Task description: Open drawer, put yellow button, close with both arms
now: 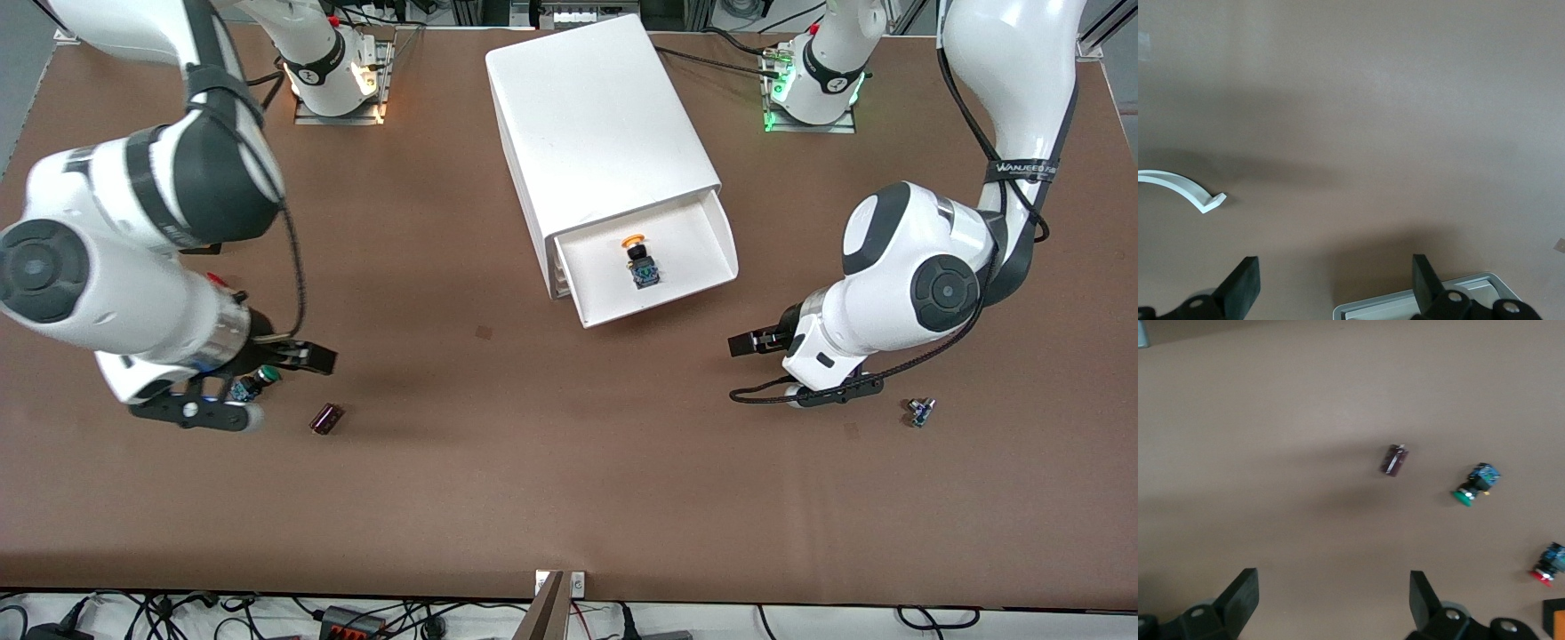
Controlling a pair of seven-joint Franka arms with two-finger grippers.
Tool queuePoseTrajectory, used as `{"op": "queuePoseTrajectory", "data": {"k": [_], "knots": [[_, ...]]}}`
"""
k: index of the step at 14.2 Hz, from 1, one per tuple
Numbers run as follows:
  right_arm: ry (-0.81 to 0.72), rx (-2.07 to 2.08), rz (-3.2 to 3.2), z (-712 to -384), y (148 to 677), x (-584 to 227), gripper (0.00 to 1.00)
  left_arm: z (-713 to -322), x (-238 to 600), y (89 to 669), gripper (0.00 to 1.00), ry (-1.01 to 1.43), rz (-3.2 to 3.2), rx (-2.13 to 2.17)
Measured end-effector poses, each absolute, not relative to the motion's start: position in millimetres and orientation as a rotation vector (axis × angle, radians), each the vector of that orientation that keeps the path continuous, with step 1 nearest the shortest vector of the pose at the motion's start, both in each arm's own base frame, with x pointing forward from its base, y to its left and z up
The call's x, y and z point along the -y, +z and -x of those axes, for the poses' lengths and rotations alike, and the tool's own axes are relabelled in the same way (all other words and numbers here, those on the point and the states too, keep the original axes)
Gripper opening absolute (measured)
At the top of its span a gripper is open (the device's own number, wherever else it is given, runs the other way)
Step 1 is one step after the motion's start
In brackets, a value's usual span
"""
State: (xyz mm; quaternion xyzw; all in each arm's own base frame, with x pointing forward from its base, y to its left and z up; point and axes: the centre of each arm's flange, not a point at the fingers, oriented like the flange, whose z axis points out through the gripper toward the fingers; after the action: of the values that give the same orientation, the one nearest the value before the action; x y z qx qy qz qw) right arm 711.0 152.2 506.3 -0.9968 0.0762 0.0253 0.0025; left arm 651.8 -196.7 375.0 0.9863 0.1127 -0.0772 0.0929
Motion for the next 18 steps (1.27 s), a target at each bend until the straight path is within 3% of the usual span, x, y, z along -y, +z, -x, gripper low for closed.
{"op": "queuePoseTrajectory", "data": {"k": [7,11,15,18], "knots": [[-0.007,-0.175,3.119,-709,556,-22,1.0,-632,252,370,1.0,-0.226,-2.959,-0.402],[-0.032,-0.089,3.128,-679,586,26,1.0,-602,314,366,1.0,-0.189,-3.028,-0.538],[-0.022,-0.091,3.129,-639,608,27,1.0,-585,339,360,1.0,-0.206,-3.038,-0.573],[0.0,-0.074,3.131,-627,607,26,1.0,-570,353,354,1.0,-0.247,-3.043,-0.525]]}}
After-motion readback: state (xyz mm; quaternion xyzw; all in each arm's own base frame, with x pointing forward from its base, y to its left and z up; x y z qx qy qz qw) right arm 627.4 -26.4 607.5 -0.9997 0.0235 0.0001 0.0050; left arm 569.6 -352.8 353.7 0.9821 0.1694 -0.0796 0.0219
